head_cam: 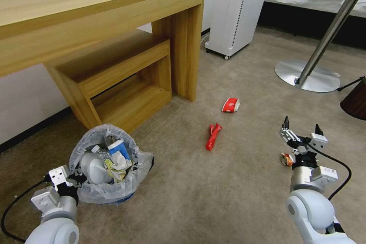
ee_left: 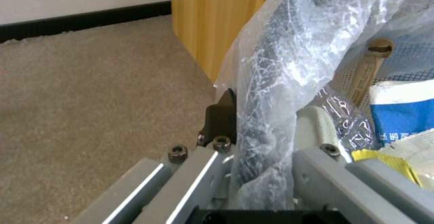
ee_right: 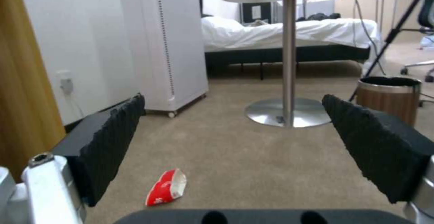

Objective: Pick up the trash bin and place the garbage on the floor into it.

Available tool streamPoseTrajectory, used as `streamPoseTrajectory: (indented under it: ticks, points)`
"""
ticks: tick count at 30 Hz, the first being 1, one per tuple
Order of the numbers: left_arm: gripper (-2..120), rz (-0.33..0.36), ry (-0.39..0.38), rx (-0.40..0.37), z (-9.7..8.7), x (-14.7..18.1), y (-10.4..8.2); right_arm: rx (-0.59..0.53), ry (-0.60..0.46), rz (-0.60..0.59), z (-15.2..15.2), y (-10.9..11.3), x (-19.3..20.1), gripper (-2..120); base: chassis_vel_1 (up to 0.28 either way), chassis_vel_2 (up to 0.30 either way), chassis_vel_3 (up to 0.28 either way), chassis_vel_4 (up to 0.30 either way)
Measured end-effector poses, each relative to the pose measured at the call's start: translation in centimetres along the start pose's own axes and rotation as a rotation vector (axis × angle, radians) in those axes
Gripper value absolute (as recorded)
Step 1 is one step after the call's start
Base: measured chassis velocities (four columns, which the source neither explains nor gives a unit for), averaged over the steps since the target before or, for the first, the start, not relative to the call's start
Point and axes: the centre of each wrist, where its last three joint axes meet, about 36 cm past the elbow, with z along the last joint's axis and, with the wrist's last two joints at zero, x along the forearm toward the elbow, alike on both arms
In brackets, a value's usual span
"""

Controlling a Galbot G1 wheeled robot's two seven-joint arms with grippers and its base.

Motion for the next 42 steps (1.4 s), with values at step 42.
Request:
streamPoseTrajectory:
  ticks: [42]
  points:
    - [1,0.143,0.240,0.008,-5.2,1.7,0.4,-0.021,-0.074,-0.064,0.2,0.1,0.6,100,-0.039,-0.039,-0.041,-0.040]
